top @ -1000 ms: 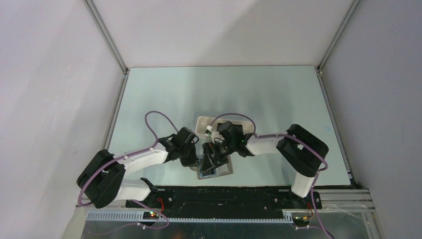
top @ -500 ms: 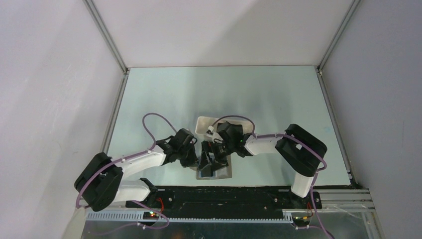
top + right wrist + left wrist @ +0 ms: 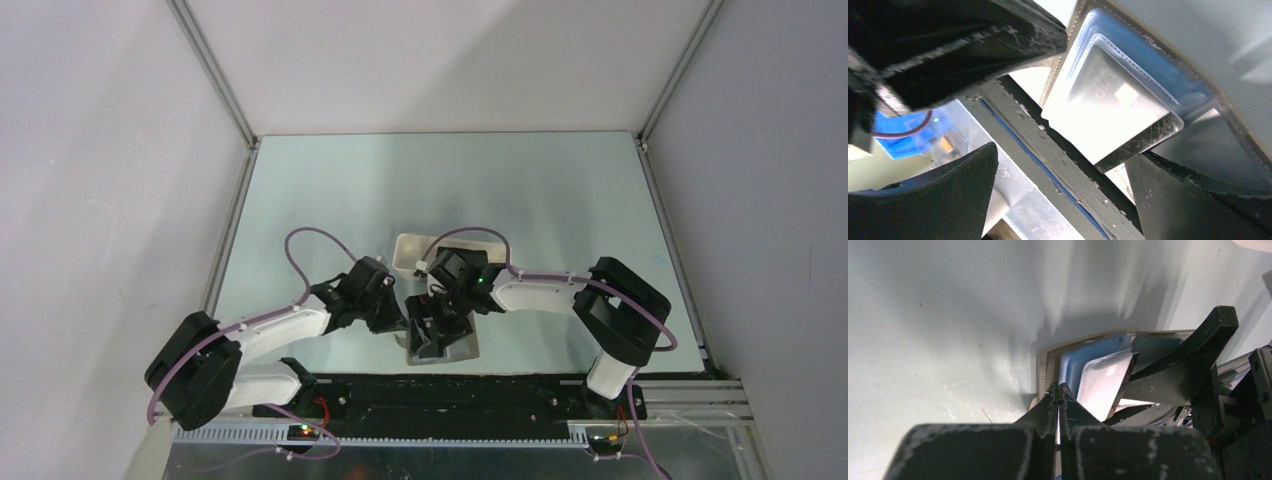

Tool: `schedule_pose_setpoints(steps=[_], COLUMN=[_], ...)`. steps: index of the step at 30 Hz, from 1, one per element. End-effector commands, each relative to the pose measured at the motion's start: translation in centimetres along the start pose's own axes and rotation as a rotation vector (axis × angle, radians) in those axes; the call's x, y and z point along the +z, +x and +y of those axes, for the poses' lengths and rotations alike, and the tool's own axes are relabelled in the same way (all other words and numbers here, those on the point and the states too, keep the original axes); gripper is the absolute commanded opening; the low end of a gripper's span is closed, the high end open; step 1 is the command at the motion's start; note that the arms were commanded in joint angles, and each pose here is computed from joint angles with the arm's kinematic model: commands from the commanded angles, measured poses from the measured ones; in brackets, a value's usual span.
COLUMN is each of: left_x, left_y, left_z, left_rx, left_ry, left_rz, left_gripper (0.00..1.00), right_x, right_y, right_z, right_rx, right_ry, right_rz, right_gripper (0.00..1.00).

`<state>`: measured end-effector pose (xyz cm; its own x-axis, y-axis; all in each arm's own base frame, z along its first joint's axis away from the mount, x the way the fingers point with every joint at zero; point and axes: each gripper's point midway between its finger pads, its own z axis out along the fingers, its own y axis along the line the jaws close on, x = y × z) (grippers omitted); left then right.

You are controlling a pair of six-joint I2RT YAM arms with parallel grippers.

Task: Put the credit cards into the card holder
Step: Insert the credit card into the card holder, then turn over the card slot in the card holder.

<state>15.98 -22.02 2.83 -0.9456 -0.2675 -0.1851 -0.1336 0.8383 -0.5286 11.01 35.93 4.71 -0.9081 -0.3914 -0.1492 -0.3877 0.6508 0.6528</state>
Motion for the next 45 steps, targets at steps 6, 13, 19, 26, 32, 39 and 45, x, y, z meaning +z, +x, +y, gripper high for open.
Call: schedule_pose_setpoints(steps=[6,13,19,26,32,39,45], left_x=[-1.5,-2.8,-3.3,-1.1,-0.2,-0.3,0.2], left_y=[-0.7,-0.2,0.4,2.1,1.5,1.5,2.4], left_z=[-3.6,-5.6,-8.1,-8.0,-6.3,-5.3,-5.4], left_rx=[0.029,0.038,0.032,-0.038,-0.079,-0.085,-0.063], left_ry=[0.137,0.220,0.323,0.295,0.187,0.142,0.131], left_rz=[-0.007,0.028,0.045,0.067,0.000,-0.023,0.012], left_gripper=[0.02,0.15,0.27,0.38,0.42,0.44,0.40], right_x=[-2.3,-3.7,-5.1,-4.5,-3.1,-1.5,-1.2], right_y=[1.0,0.4,0.2,0.8,1.3,2.2,2.4], right_z=[-2.2,-0.8,-1.3,-5.3,-8.1,-10.5,-10.3], right_rx=[-0.049,-0.037,-0.034,-0.048,-0.049,-0.011,-0.005], right_ry=[0.138,0.089,0.117,0.264,0.361,0.429,0.428], right_rz=[0.016,-0.019,-0.042,0.003,0.043,0.100,0.101], right_gripper=[1.00,0.98,0.92,0.63,0.35,0.00,0.00])
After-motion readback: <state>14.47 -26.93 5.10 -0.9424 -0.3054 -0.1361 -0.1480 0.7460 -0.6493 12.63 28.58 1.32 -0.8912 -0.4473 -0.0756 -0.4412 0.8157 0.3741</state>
